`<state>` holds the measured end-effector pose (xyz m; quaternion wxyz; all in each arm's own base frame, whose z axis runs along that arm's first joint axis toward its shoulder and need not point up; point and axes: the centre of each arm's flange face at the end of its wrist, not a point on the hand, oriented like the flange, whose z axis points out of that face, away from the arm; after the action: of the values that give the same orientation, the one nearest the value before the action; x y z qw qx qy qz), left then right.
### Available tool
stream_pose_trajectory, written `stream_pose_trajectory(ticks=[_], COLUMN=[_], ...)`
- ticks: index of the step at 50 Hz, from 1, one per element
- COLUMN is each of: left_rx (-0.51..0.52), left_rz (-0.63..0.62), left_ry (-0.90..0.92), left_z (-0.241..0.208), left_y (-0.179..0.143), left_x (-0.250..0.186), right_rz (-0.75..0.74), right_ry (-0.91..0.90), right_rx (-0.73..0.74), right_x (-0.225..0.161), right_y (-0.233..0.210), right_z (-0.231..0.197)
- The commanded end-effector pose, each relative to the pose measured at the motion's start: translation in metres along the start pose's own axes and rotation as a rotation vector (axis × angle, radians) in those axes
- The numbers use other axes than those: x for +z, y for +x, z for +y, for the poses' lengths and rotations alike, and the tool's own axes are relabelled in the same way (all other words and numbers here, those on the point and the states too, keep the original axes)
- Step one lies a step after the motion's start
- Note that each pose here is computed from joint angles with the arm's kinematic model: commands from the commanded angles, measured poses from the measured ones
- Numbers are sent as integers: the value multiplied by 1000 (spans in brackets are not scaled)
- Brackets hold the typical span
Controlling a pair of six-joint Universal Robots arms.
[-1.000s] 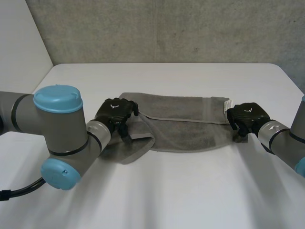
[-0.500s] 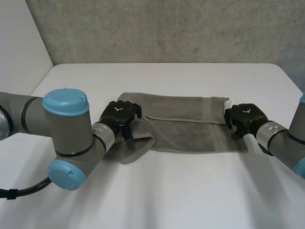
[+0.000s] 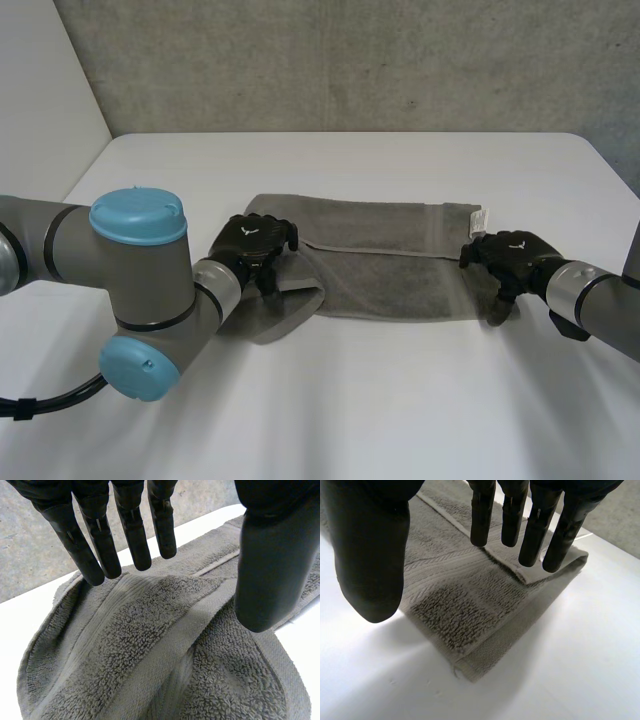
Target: Fold the towel.
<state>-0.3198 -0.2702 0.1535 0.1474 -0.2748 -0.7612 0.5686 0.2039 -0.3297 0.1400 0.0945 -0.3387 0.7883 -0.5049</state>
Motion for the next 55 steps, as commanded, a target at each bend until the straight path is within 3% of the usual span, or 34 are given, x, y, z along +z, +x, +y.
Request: stream_pose_trajectory(ticks=[1,55], left_rx=[-1,-4], left_rz=[5,7], left_ry=[-3,-23], left_z=[1,9], left_y=[1,1], left_x=[0,3], right_rz=[-8,67], right_ry=[2,109], right_rx=[-7,-74], right_x=[8,37], right_y=[1,11], right_z=[10,6])
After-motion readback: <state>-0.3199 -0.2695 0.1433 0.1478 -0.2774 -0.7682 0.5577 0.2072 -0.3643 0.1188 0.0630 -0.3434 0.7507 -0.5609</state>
